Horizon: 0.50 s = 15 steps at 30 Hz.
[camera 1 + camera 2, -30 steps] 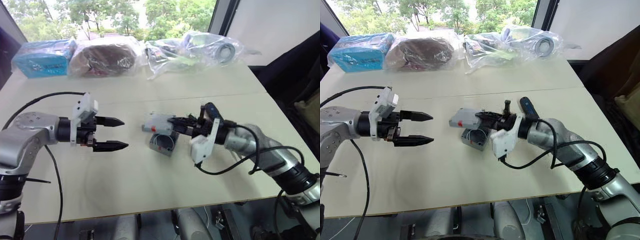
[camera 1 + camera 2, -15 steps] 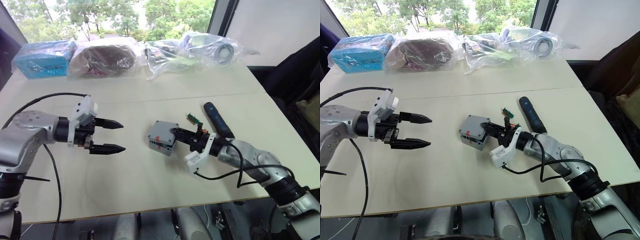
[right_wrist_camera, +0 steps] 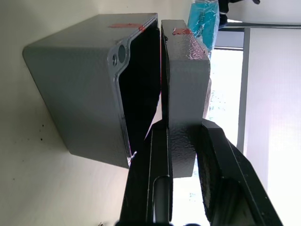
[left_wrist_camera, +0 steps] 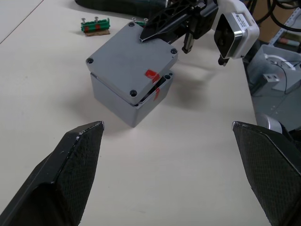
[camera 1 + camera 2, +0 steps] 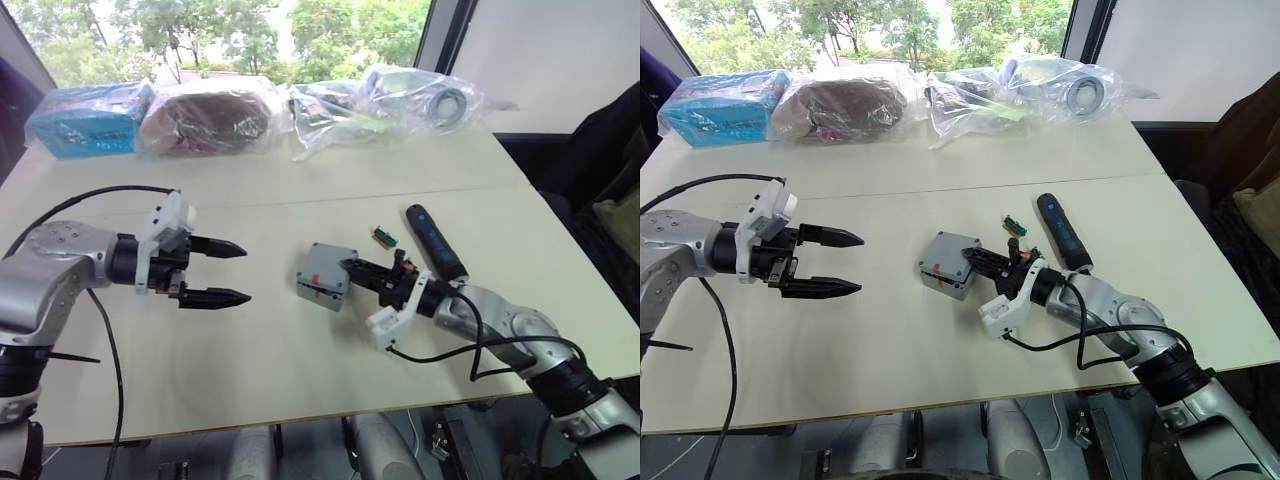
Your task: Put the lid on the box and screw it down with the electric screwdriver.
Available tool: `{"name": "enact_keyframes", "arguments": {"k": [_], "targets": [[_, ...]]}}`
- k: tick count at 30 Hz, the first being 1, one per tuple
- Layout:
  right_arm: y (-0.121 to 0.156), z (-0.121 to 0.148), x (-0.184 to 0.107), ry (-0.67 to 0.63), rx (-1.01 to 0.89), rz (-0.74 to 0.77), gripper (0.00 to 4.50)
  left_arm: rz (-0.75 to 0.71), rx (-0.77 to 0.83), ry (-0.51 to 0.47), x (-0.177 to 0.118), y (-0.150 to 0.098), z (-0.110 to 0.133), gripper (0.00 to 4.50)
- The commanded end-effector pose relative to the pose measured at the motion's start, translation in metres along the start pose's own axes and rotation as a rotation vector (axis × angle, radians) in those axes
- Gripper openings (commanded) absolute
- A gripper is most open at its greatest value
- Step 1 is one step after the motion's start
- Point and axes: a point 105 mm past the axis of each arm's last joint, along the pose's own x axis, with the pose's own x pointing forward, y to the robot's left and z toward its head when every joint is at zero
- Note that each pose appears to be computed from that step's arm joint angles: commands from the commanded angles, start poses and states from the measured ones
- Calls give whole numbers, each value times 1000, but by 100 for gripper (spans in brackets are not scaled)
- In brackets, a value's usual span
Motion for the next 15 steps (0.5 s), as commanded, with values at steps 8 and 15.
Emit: {"name": "enact_keyframes", "arguments": {"k": [8, 15], "targets": [[0, 2, 0, 8, -12, -9, 23, 9, 43, -6, -2, 0, 7, 449], [10, 0, -6, 17, -22, 7, 23, 20, 45, -8, -1, 1, 7, 449]]}}
